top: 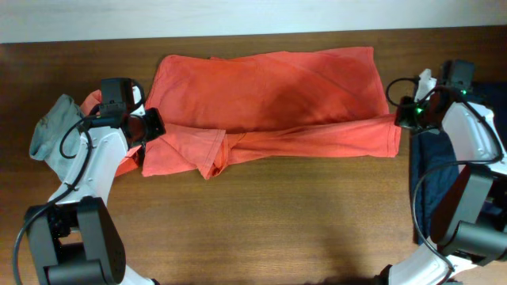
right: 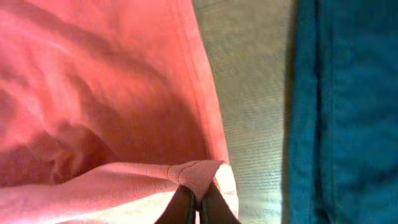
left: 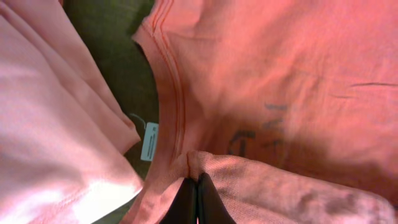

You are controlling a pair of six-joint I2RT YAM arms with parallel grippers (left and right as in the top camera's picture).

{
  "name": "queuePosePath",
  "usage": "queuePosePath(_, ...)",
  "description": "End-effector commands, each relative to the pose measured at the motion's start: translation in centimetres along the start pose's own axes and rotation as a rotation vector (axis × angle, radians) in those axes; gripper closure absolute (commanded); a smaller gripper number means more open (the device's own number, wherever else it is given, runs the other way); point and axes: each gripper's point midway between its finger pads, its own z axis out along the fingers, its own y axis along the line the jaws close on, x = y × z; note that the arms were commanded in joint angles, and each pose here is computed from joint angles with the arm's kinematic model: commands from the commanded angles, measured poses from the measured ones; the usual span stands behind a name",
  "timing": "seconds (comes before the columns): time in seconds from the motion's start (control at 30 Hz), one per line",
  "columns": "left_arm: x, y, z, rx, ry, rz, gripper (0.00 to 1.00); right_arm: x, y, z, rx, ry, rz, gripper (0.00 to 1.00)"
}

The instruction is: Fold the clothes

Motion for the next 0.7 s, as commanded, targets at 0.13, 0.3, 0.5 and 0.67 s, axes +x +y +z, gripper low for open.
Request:
queuePosePath(0.13,-0.8,0.2,0.4,-0.011,-0.028,-0.006,1.0,-1.1,3.2,2.4,-0.03,-0.022,-0.104,0.89)
queuePosePath(0.3,-0.4,0.4,1.5,-0.014,-0.008,-0.008,0.64,-0.1,1.6,4.0,0.043,0.025,-0.062,0.81)
queuePosePath(0.5,0.3,0.4,1.7,-0.01,0.023,-0.01,0.49,0.7,1.6,3.2,0.049,0.057,-0.062,0.8)
queuePosePath(0.67,2.2,-2.8,1.1,0.175,0.114,-0.014,0.49,2.9,1.7,3.1,0.049,0.146,-0.057,0.8)
